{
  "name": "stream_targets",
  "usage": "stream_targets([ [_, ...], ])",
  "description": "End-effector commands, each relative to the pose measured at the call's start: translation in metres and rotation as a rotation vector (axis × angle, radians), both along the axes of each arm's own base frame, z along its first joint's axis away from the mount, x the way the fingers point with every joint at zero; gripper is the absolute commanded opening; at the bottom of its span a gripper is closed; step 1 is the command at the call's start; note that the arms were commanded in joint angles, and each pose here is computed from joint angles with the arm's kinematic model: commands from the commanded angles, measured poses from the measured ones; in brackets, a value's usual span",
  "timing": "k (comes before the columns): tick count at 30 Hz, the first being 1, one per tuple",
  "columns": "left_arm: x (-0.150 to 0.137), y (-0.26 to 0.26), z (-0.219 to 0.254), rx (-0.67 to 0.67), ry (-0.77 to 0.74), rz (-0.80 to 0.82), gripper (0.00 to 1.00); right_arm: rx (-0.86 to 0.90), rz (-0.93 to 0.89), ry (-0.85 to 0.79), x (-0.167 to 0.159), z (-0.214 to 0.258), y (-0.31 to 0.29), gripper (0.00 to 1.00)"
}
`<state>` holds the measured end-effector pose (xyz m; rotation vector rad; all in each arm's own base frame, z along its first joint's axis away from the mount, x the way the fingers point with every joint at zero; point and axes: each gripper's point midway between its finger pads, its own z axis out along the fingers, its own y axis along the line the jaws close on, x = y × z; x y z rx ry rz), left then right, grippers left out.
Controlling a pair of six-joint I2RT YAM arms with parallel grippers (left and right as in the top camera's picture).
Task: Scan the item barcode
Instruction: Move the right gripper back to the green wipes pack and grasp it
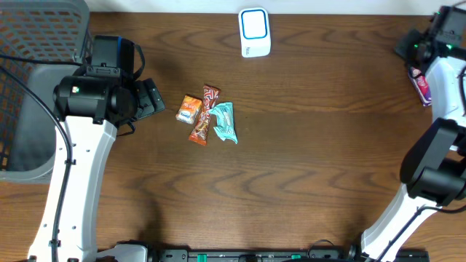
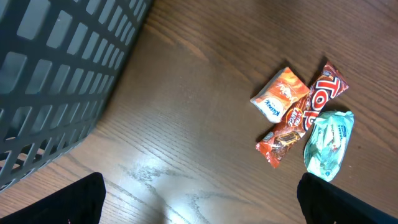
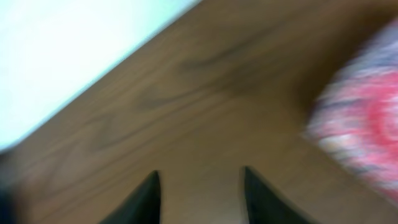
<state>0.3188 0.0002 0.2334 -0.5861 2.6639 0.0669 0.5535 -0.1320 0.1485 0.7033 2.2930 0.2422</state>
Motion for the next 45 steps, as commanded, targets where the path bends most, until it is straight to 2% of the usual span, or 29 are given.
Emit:
stream_targets([
  [1, 0.0, 0.001, 0.0, 0.002, 0.001, 0.011, 0.98, 0.204, 0.289, -0.059, 0.003, 0.027, 0.093, 0.45],
  [8, 0.0, 0.001, 0.0, 0.002, 0.001, 0.011, 0.98, 0.306, 0.469, 0.172, -0.042, -0.001, 0.202, 0.59],
  [11, 0.0, 0.001, 0.0, 0.002, 0.001, 0.011, 0.98, 0.313, 0.542, 0.242, -0.061, -0.007, 0.243, 0.61],
  [12, 0.0, 0.001, 0.0, 0.002, 0.001, 0.011, 0.98, 0.313, 0.567, 0.26, -0.067, -0.008, 0.256, 0.66],
  [13, 0.0, 0.001, 0.0, 0.002, 0.001, 0.011, 0.98, 0.313, 0.589, 0.277, -0.072, -0.01, 0.268, 0.77],
  [17, 0.0, 0.001, 0.0, 0.002, 0.001, 0.011, 0.98, 0.296, 0.663, 0.309, -0.088, -0.012, 0.306, 0.73],
  [18, 0.0, 0.001, 0.0, 0.002, 0.001, 0.011, 0.98, 0.291, 0.685, 0.317, -0.093, -0.014, 0.316, 0.73],
  [19, 0.0, 0.001, 0.0, 0.002, 0.001, 0.011, 0.98, 0.282, 0.701, 0.325, -0.098, -0.016, 0.324, 0.78],
  [25, 0.0, 0.001, 0.0, 0.002, 0.001, 0.011, 0.98, 0.085, 0.767, 0.393, -0.13, -0.052, 0.371, 0.8],
  [30, 0.0, 0.001, 0.0, 0.002, 0.001, 0.011, 0.98, 0.021, 0.827, 0.398, -0.157, -0.076, 0.41, 0.78],
  [34, 0.0, 0.001, 0.0, 0.002, 0.001, 0.011, 0.98, 0.006, 0.782, 0.406, -0.17, -0.095, 0.423, 0.66],
  [45, 0.0, 0.001, 0.0, 0.002, 0.001, 0.011, 0.98, 0.007, 0.833, 0.353, -0.188, -0.136, 0.438, 0.66],
])
